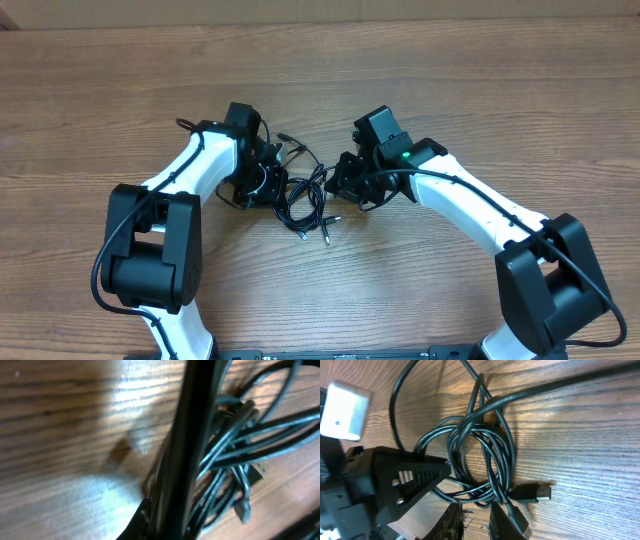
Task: Untangle cables
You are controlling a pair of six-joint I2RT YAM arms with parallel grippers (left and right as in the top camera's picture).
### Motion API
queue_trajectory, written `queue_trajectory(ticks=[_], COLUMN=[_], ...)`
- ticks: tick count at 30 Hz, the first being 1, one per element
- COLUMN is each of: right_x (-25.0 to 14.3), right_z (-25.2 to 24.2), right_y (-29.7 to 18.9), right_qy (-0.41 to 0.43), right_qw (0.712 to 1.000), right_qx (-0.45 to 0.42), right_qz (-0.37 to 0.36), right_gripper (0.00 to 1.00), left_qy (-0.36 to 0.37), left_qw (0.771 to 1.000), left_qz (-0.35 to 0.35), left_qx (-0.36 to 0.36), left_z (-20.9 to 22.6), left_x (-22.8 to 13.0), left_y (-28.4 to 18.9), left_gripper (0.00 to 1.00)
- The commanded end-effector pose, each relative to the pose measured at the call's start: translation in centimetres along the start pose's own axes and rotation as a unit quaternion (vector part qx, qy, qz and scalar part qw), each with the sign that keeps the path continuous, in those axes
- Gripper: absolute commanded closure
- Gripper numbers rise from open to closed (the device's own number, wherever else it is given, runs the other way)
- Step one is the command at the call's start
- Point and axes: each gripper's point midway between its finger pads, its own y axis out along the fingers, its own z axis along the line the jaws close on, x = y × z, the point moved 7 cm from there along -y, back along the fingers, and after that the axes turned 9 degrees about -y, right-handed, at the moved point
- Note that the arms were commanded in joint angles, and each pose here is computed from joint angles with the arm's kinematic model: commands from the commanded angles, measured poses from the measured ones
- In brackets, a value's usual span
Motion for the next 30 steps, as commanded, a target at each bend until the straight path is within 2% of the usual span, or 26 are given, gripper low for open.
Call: queue_trajectory(ticks=[1, 6, 17, 20, 30], right_x=[-0.4, -0.7, -1.1, -0.8, -0.1], right_z=[0.6, 1.6, 1.0, 0.7, 0.5], right_y=[1.2, 2.3, 5.1, 5.7, 6.4], right_qy=[-0.012, -0.014, 0.017, 0.016, 0.04], right_qw=[1.0, 1.0, 1.0, 1.0, 0.999], right_qx=[0.003, 0.013, 0.003, 0.001, -0.006], right_qz=[0.011, 0.01, 0.022, 0.02, -0.004], right_gripper=[0.83, 0.83, 0.83, 0.76, 0.76], left_qy=[0.046, 0.101, 0.103, 0.102, 0.101], left_qw=[0.999, 0.995, 0.994, 0.995, 0.995], left_qz=[0.014, 0.017, 0.016, 0.016, 0.016], left_qx=[0.012, 0.009, 0.011, 0.011, 0.011], left_z=[-0.3, -1.5, -1.5, -1.6, -1.6], left_x=[-0.8, -1.0, -1.1, -1.1, -1.1], left_y=[1.4, 1.9, 2.0, 2.0, 2.0], left_gripper=[0.96, 0.96, 0.96, 0.96, 0.96])
